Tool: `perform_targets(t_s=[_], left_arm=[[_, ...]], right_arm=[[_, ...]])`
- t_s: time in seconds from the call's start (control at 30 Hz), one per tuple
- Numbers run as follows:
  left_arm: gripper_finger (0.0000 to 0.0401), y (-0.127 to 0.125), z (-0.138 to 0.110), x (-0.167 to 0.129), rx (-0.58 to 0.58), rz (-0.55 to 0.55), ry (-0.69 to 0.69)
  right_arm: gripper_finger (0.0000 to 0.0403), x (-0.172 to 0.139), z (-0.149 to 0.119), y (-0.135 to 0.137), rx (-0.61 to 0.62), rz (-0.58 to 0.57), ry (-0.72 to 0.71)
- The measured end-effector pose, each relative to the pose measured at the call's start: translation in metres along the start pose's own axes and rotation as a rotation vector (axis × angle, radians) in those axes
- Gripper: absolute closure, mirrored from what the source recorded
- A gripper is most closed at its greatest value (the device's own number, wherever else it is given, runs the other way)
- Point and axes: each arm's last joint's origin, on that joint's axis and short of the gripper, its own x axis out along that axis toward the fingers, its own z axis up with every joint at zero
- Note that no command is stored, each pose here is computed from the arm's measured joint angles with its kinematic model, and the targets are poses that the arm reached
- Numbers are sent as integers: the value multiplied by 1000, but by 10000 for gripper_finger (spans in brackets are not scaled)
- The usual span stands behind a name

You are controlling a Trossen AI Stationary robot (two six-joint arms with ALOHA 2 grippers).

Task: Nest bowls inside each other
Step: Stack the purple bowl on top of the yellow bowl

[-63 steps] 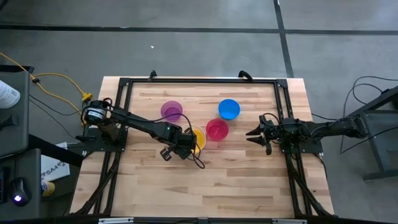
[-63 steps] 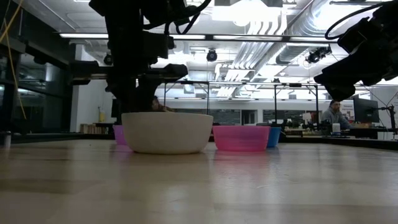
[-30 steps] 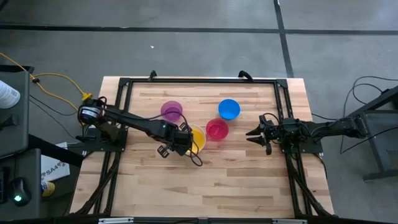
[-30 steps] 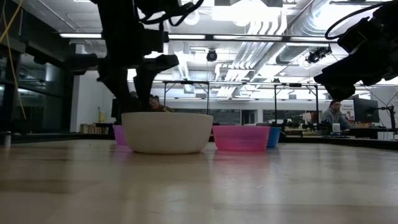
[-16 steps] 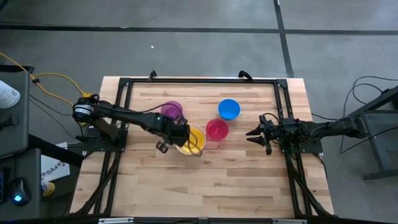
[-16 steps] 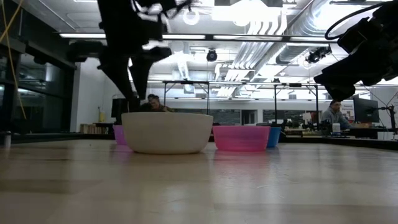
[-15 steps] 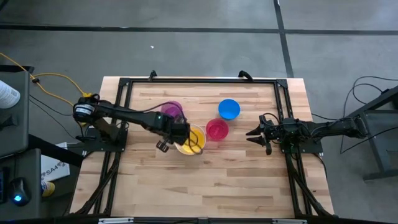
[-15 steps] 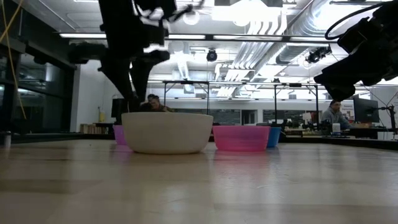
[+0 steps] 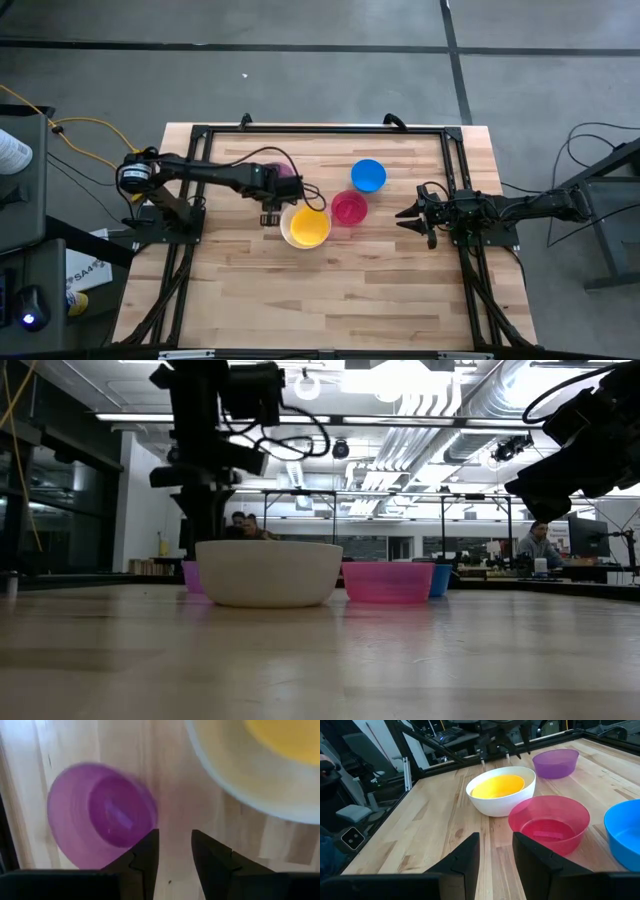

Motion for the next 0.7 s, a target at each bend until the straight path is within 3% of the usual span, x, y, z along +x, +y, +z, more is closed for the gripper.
perform_targets(t_s=[0.27,0.4,0.7], left_arm=[[288,12,0,4,-111,8,-9],[288,18,-2,6,-147,-50,4],[288,13,-12,18,60,-88,36]], right_arm=[[293,0,0,0,0,0,0],[293,0,0,0,0,1,0],[293,0,0,0,0,1,-1]])
